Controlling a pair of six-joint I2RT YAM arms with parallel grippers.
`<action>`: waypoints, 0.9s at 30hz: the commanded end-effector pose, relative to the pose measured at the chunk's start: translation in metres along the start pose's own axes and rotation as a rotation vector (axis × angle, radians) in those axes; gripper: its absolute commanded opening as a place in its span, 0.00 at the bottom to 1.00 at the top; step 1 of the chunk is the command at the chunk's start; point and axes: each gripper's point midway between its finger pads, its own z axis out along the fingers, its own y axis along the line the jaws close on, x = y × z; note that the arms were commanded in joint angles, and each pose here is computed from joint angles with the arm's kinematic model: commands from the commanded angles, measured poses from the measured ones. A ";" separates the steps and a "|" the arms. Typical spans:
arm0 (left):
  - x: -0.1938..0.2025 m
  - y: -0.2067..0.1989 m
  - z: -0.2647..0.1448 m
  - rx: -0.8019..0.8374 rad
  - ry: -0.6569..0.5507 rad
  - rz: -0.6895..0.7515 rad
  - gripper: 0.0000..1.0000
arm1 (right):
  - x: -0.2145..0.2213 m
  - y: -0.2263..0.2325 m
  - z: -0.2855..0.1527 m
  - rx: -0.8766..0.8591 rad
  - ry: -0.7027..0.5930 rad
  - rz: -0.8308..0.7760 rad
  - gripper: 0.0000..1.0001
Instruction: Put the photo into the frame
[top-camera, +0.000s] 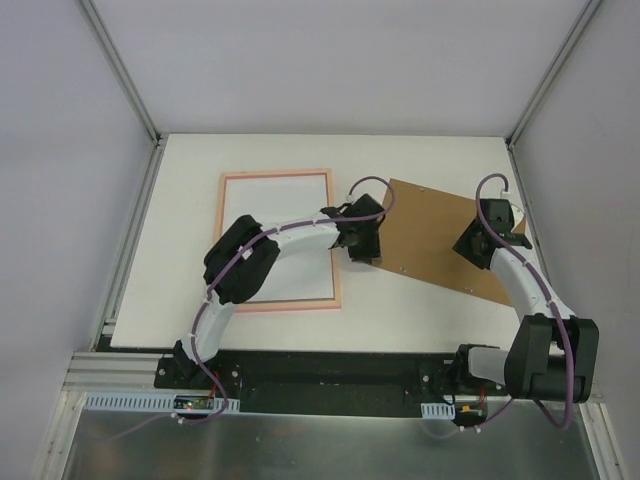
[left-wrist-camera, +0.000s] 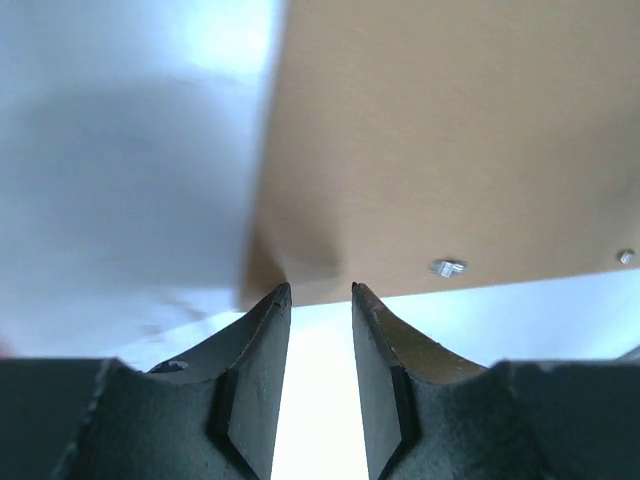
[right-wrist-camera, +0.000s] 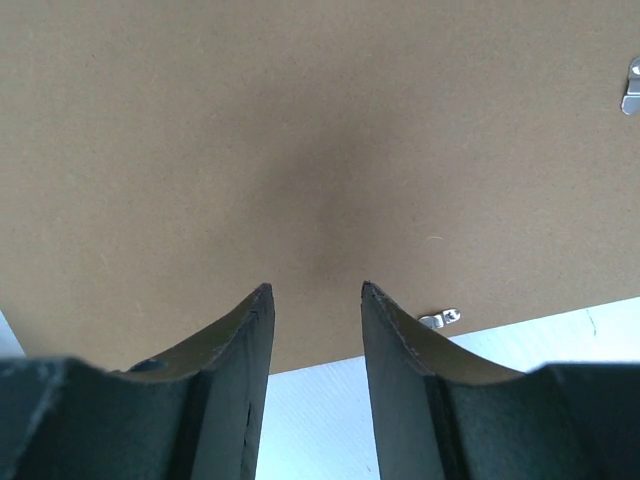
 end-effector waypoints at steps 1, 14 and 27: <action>-0.017 0.100 -0.005 -0.222 0.026 -0.015 0.32 | 0.000 0.013 0.002 -0.051 0.002 -0.001 0.42; -0.048 -0.002 -0.045 -0.017 -0.115 0.199 0.39 | -0.017 0.018 -0.020 -0.057 -0.048 -0.029 0.42; -0.021 -0.085 0.016 0.079 -0.124 0.444 0.36 | -0.043 0.013 -0.064 -0.077 -0.148 -0.034 0.42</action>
